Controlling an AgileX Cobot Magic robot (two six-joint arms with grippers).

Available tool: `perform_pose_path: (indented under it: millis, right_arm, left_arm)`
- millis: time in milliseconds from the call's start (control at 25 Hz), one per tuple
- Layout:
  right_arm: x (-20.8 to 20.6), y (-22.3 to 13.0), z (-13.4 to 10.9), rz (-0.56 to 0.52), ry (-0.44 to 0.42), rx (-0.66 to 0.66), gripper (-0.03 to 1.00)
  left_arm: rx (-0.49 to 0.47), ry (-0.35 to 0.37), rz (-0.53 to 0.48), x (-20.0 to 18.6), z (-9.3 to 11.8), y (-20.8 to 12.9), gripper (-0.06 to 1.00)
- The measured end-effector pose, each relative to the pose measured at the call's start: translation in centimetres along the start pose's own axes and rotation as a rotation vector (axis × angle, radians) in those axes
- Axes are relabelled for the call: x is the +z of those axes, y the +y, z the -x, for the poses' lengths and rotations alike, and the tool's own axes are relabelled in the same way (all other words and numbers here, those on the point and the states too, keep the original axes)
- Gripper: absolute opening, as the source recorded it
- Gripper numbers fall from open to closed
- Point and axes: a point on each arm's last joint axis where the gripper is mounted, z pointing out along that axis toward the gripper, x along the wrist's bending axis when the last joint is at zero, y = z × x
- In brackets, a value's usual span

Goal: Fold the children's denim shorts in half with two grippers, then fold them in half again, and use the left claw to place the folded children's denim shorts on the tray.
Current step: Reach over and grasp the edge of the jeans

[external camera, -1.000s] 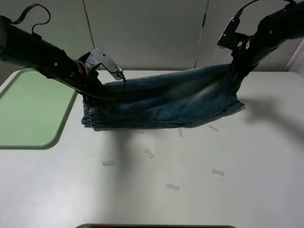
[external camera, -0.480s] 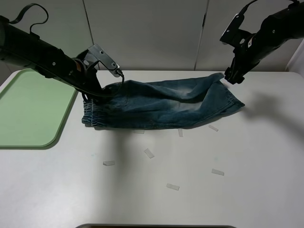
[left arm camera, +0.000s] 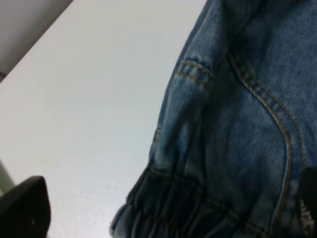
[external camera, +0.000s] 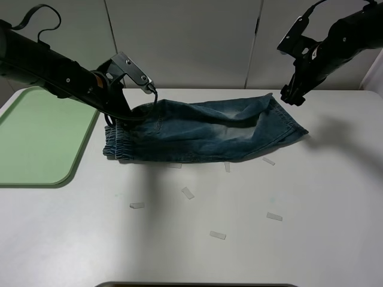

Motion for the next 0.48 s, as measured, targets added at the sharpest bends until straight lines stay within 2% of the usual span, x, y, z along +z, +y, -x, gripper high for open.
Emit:
perform_pose_path:
  millis: [320, 480]
  right_arm:
    - [0.0, 0.1, -0.1, 0.005, 0.012, 0.043, 0.69]
    - [0.0, 0.0, -0.3, -0.003, 0.027, 0.071, 0.69]
  left_arm:
    - [0.001, 0.001, -0.027, -0.9, -0.3, 0.3, 0.99]
    - [-0.024, 0.008, -0.093, -3.6, -1.1, 1.0, 0.99]
